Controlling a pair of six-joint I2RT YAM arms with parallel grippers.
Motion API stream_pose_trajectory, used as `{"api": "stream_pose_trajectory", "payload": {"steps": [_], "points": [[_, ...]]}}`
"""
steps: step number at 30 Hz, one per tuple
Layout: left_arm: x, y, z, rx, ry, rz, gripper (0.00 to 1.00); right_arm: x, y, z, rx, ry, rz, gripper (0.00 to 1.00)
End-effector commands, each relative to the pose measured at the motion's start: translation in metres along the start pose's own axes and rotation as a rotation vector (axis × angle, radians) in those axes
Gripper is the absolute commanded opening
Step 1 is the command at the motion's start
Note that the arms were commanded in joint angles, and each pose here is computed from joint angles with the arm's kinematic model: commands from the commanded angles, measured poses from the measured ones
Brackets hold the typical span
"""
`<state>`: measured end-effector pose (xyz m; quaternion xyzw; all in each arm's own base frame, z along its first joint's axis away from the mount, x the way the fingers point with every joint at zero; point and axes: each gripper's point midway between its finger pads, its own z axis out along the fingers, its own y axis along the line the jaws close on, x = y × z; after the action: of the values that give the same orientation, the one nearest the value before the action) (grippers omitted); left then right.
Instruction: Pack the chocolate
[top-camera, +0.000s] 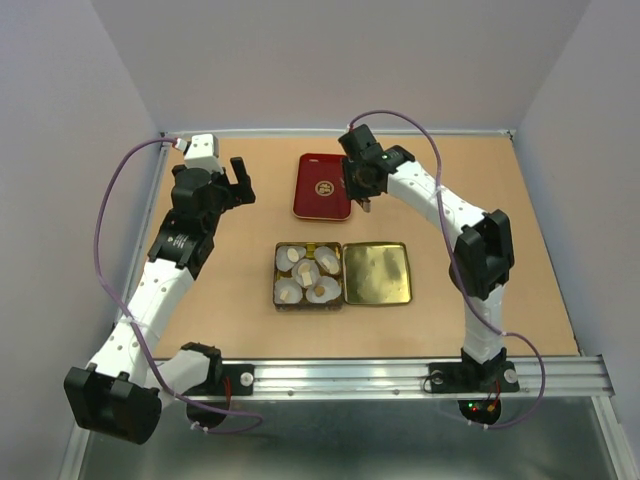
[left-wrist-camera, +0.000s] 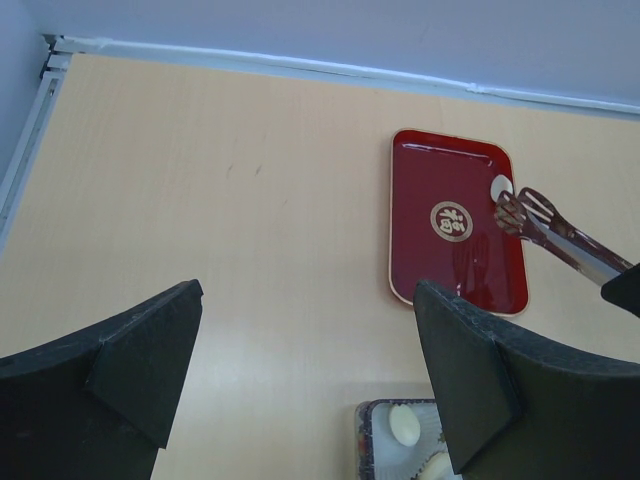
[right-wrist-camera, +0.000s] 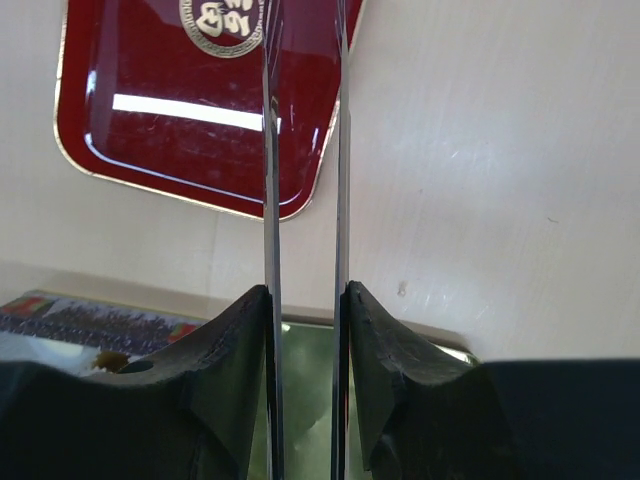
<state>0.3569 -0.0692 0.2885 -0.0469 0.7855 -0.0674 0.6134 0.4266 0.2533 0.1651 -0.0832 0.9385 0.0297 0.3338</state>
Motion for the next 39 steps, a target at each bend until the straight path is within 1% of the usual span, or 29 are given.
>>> {"api": "stream_pose_trajectory", "payload": {"steps": [1,11,20,39], "points": [[-0.039,-0.008,-0.012,0.029,-0.103,-0.008,0.99,-0.042,-0.007,-0.008,0.03,-0.123,0.069,0.42],[-0.038,-0.008,-0.011,0.03,-0.098,-0.006,0.99,-0.034,-0.014,0.011,0.065,-0.093,0.078,0.42],[-0.035,-0.008,-0.008,0.028,-0.089,-0.006,0.99,-0.044,-0.004,0.002,0.0,-0.121,0.097,0.42],[-0.035,-0.007,-0.009,0.023,-0.09,-0.005,0.99,-0.029,0.005,0.029,-0.009,-0.064,0.109,0.42]]}}
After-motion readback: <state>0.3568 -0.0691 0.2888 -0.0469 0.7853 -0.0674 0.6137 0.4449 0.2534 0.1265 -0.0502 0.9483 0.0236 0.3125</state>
